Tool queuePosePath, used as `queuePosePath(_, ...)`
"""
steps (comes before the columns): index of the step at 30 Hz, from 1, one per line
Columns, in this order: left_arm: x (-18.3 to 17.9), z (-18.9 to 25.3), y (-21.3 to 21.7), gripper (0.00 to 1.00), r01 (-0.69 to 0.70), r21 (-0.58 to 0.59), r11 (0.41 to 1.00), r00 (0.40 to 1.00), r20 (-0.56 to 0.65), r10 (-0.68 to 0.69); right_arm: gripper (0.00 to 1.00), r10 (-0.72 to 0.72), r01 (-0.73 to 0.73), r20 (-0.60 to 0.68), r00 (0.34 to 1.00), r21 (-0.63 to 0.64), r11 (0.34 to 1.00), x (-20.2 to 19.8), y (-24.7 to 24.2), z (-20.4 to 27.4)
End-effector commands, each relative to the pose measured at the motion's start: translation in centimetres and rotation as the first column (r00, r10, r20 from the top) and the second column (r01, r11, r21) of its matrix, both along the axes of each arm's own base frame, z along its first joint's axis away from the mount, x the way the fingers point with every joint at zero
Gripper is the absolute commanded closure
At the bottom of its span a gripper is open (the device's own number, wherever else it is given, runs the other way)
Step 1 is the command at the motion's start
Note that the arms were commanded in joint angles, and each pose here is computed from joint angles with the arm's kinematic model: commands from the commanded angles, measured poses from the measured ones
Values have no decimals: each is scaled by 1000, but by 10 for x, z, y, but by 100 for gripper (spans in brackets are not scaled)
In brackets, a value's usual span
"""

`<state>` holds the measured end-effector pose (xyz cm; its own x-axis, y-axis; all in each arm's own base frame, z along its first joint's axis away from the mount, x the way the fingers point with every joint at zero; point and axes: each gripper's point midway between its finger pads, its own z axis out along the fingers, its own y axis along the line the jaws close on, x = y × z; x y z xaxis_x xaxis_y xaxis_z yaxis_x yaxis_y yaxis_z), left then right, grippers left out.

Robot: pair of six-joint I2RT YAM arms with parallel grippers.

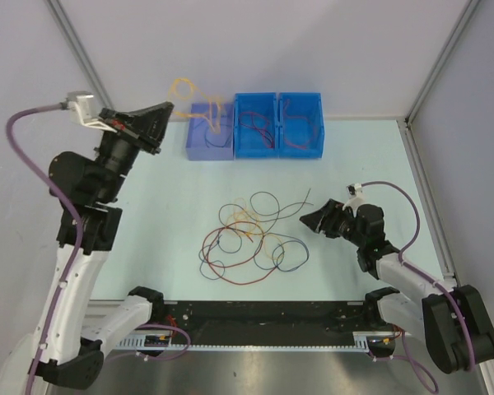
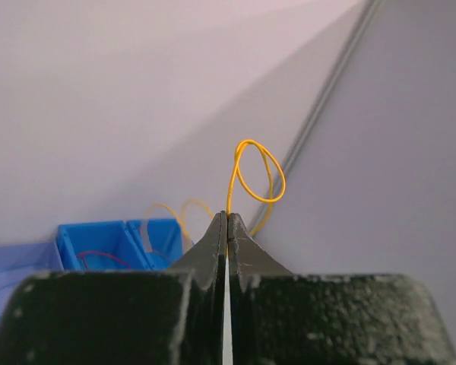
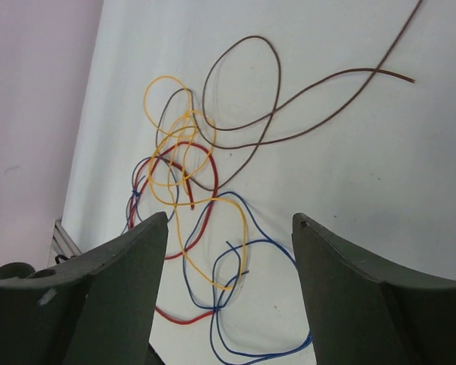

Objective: Untangle the cables

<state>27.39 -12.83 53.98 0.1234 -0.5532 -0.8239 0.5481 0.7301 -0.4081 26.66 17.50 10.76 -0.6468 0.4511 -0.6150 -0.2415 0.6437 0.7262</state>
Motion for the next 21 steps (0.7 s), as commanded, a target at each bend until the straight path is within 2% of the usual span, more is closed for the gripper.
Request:
queuePosePath(1,14,-74,-42,100,211,127,969,971,-140,-194,28,90,-97,116,989,53,994,-3,12,42)
queuePosePath(5,7,-110,-44,100,243,153,958,957,-200,-211,24,217,-267,267,939,168,949,-18,32,119)
queuePosePath(8,1,-128,-50,100,293,170,941,940,-231,-252,21,321,-413,386,865,184,892,-36,45,179)
queuePosePath(9,-1,-132,-52,100,310,172,935,935,-235,-266,21,363,-473,437,822,170,865,-45,49,205)
queuePosePath(13,-11,-146,-65,100,386,175,906,906,-256,-337,22,428,-553,499,754,130,823,-56,64,245)
queuePosePath(17,-17,-159,-77,99,432,166,886,881,-286,-377,22,437,-545,503,746,84,834,-51,83,257)
queuePosePath(18,-18,-161,-81,100,444,158,882,873,-295,-387,22,456,-560,514,726,57,827,-54,91,256)
queuePosePath(21,-21,-155,-89,100,465,143,874,868,-270,-417,25,450,-542,513,731,35,840,-44,105,260)
